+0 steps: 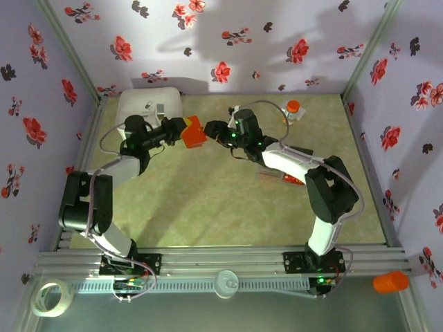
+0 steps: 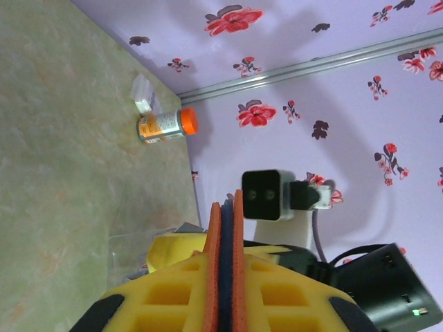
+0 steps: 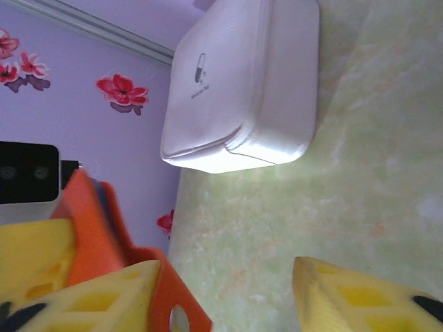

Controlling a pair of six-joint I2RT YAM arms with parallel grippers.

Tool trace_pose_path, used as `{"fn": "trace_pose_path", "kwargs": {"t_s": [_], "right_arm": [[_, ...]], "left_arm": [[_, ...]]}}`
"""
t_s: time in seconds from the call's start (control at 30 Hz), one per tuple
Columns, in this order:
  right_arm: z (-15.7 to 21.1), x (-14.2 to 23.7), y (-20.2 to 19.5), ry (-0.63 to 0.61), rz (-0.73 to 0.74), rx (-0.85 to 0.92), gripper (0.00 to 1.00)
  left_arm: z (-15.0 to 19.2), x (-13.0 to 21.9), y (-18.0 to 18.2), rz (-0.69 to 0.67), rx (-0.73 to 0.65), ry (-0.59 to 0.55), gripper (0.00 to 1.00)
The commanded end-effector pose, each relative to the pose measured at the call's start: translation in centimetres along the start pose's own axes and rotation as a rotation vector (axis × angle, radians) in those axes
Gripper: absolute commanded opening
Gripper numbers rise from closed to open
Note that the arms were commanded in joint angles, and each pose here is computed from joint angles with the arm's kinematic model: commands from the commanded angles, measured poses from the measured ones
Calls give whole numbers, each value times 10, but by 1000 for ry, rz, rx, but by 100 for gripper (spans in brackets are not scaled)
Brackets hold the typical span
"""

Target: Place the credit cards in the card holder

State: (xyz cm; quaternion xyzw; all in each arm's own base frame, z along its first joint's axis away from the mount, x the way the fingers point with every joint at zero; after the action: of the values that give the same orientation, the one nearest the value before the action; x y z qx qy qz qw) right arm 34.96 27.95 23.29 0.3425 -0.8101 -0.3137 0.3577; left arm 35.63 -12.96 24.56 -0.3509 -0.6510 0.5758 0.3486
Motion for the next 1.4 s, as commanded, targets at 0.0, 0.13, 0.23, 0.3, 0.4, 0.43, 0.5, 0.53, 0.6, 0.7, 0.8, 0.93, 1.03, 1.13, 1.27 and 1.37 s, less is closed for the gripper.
{"fn": "trace_pose_path", "kwargs": {"t_s": [0.0, 0.13, 0.23, 0.3, 0.4, 0.43, 0.5, 0.53, 0.6, 0.7, 0.8, 0.93, 1.03, 1.13, 1.27, 1.37], "right_arm": [[-7, 14, 0, -47, -37, -27, 45], [-10, 17, -4, -67, -79, -59, 43], [-13, 18, -3, -79, -143, -89, 43], [-15, 19, -2, -90, -191, -113, 42], [-17, 20, -1, -107, -251, -143, 42], [-18, 21, 1, -111, -272, -149, 42], [-19, 25, 4, -123, -301, -153, 42], [-19, 28, 6, -131, -312, -151, 42], [-19, 35, 10, -146, -321, -140, 44], [-18, 47, 14, -160, -297, -108, 52], [-15, 58, 20, -166, -242, -53, 59], [-16, 63, 34, -159, -215, 6, 67], [-20, 57, 42, -143, -212, 26, 72], [-24, 47, 46, -132, -217, 31, 74], [-24, 35, 43, -114, -206, 29, 73], [-23, 31, 34, -116, -189, 18, 68]], "left_arm": [[-7, -1, -26, 106, -63, -10, 0], [-7, -3, -31, 128, -61, -12, 0], [-6, -4, -34, 140, -62, -13, 0], [-4, -5, -36, 156, -61, -14, 0], [-4, -6, -39, 180, -53, -18, 0], [-4, -6, -40, 189, -51, -19, 0], [-4, -7, -42, 205, -47, -21, 0], [-4, -7, -42, 209, -44, -23, 0], [-5, -7, -43, 211, -44, -24, 0], [-5, -8, -42, 209, -42, -22, 0], [-5, -8, -41, 207, -41, -22, 0], [-4, -11, -38, 203, -37, -18, 0], [-4, -13, -38, 206, -37, -13, 0], [-4, -14, -39, 209, -37, -9, 0], [-3, -15, -41, 213, -39, -7, 0], [-4, -15, -43, 219, -38, -8, 0]]}}
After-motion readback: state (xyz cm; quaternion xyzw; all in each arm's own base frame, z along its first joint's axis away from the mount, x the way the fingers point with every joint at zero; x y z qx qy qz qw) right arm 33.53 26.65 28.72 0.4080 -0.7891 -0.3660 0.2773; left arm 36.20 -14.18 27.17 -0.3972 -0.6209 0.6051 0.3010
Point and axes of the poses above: each hand's point on the last joint's axis, 136 mm out from that joint toward the fingers, its own x axis back along the fingers, its own y axis along the line the jaws close on, z = x × y, the point moved 10 cm from there along x, back along the fingers, and after that the axes turned 10 degrees about x, right-handed, at the moved point
